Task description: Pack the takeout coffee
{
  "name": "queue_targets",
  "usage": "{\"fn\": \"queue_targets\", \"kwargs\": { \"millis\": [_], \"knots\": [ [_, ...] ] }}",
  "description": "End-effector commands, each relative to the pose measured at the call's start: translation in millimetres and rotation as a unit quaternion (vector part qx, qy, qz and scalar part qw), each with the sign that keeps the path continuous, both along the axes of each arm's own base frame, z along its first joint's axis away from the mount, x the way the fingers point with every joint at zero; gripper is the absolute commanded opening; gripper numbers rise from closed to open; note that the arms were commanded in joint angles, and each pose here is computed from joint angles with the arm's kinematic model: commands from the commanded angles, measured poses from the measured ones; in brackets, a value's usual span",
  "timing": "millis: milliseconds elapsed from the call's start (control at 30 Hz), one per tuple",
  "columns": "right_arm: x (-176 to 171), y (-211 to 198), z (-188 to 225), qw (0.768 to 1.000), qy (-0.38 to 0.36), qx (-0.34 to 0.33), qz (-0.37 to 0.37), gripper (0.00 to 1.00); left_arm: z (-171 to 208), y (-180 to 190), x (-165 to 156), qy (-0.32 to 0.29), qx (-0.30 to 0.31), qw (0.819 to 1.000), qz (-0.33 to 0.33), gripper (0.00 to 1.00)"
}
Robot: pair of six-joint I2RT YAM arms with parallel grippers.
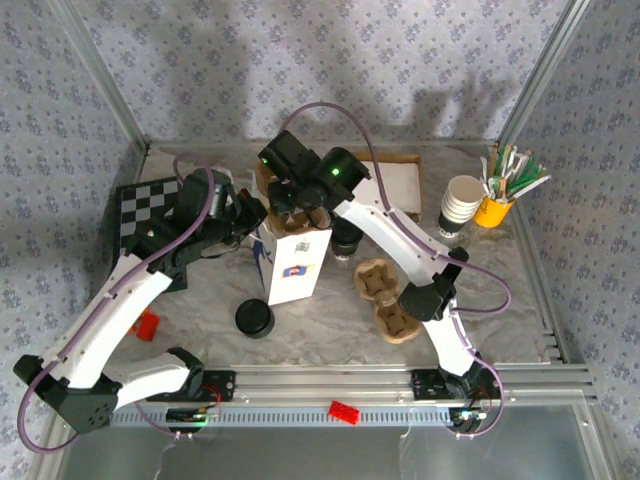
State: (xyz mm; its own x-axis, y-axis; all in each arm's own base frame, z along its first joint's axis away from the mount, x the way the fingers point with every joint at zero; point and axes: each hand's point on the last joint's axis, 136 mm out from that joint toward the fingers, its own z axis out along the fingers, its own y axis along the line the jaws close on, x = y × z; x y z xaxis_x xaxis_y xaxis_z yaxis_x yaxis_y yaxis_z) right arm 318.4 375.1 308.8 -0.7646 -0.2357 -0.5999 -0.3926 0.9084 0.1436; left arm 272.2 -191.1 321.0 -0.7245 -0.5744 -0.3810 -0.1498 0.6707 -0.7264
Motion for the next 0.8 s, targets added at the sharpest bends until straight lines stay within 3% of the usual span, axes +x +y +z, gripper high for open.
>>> {"fn": "queue_targets", "kwargs": {
  "millis": [0,267,767],
  "knots": [
    [0.6,2.3,-9.0,1.0,0.013,-0.005,0.003,0.39,10.6,-0.2,0.6,-0.016,-0.016,1.0,-0.002,0.0],
    [9.4,-18.3,-10.4,0.998,-0.012,-0.038,-0.039,0.33,9.4,5.6,-1.2,-0.012,-0.013,1.0,0.002,0.0],
    [32.5,-0.3,10.7,0.997,-0.065,0.012,-0.04,0.33,9.7,-2.9,-0.1,0.004,-0.053,0.998,-0.015,0.0]
  ]
}}
